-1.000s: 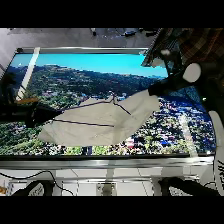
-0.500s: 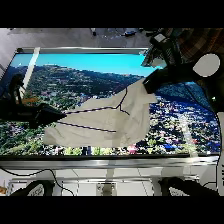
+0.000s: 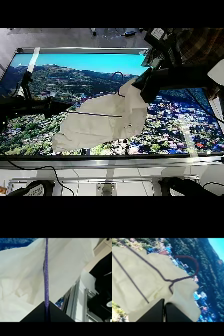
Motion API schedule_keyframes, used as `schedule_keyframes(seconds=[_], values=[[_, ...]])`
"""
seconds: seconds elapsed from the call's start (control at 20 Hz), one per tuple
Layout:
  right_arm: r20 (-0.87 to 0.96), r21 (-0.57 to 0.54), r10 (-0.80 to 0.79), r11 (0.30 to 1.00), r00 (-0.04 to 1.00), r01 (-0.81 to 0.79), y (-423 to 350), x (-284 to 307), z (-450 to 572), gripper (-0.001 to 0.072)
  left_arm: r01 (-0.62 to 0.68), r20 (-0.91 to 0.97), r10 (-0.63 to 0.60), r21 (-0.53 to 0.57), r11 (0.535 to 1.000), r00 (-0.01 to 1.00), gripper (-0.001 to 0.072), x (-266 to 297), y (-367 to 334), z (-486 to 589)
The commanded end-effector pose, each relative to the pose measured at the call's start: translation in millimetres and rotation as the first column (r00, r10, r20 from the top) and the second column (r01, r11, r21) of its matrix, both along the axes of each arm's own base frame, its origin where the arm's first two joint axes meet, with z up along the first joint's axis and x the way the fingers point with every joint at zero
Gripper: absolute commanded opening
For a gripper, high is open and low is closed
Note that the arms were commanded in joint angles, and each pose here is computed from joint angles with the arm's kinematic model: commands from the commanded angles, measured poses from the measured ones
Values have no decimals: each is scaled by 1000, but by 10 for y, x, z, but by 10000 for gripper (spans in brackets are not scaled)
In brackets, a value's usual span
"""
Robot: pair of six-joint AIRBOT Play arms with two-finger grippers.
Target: Fold the clothes and pants, and hang the long-sleeved shirts on hangers.
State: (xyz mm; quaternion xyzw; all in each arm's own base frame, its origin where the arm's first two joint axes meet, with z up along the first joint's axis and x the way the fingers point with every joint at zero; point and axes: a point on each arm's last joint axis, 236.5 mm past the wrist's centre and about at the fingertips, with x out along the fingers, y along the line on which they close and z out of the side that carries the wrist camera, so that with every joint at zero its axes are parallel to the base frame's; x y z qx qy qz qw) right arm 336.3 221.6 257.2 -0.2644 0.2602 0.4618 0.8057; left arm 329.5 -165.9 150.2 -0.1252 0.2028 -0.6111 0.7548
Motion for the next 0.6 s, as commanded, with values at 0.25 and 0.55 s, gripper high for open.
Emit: schedule_keyframes(seconds=[0.25,0.55], values=[[-140,-17,188,981,972,-192,641,-491,-663,26,-15,85,13,19,1000,996,31,-82,-23,214],[-142,14,183,983,973,-182,757,-431,-714,30,-18,170,11,37,999,985,31,-236,-57,450]])
